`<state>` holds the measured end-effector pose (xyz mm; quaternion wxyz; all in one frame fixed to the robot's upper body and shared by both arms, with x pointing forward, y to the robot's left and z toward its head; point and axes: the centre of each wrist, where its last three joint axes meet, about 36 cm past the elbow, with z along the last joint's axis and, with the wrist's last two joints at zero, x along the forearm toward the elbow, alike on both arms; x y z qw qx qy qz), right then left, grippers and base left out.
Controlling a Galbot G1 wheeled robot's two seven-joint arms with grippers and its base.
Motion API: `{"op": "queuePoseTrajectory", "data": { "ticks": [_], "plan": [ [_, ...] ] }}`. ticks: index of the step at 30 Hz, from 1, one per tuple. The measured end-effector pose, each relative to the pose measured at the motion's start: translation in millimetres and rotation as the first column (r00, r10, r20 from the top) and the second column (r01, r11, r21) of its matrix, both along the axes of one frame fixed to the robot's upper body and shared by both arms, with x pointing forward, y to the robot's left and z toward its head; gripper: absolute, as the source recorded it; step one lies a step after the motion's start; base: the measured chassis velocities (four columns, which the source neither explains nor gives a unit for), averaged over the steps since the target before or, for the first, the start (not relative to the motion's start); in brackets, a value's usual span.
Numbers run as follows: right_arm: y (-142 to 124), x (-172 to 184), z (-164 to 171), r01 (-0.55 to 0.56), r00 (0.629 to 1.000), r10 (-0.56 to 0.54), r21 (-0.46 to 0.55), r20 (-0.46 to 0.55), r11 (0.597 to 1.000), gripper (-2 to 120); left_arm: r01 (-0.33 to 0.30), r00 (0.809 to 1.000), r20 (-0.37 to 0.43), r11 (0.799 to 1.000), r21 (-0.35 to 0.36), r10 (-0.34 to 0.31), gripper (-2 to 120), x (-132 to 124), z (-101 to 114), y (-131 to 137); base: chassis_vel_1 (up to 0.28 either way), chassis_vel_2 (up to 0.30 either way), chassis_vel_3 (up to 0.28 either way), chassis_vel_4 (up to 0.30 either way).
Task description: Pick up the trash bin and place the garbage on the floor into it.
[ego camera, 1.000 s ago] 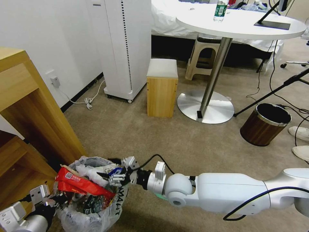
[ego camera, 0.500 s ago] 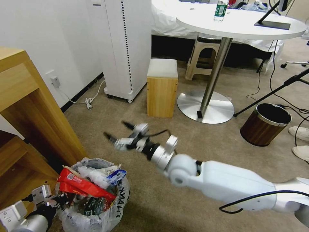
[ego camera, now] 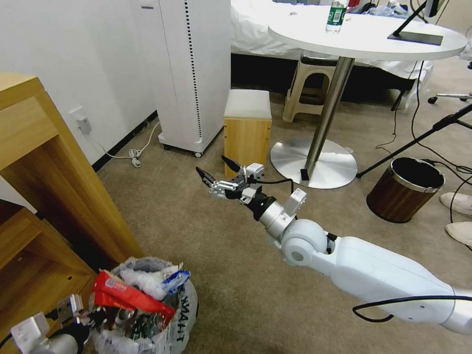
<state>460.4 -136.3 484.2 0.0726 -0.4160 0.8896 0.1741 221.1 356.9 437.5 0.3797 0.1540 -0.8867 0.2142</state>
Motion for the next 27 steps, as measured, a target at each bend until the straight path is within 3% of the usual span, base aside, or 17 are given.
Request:
{"op": "queuePoseTrajectory", "data": {
  "ticks": [5,15,19,27],
  "plan": [
    [-12,0,-1,0.041,0.999,-0.041,0.001,0.001,0.999,100,-0.013,1.000,-0.025,1.000,0.002,0.013,1,8,-16,9,0.000,0.000,0.000,0.000],
    [-18,0,-4,0.063,0.998,-0.063,-0.003,0.008,0.998,100,-0.017,0.999,-0.042,1.000,0.022,0.018,3,4,-25,12,0.000,0.000,0.000,0.000],
    [-17,-1,-8,0.067,0.998,-0.067,-0.002,0.011,0.998,100,-0.009,0.999,-0.034,0.994,0.107,0.013,23,-5,-25,10,0.000,0.000,0.000,0.000],
    [-14,-2,-12,0.067,0.998,-0.068,0.004,0.015,0.998,100,-0.008,1.000,0.013,0.985,0.170,0.006,47,-11,-8,7,0.000,0.000,0.000,0.000]
  ]
}}
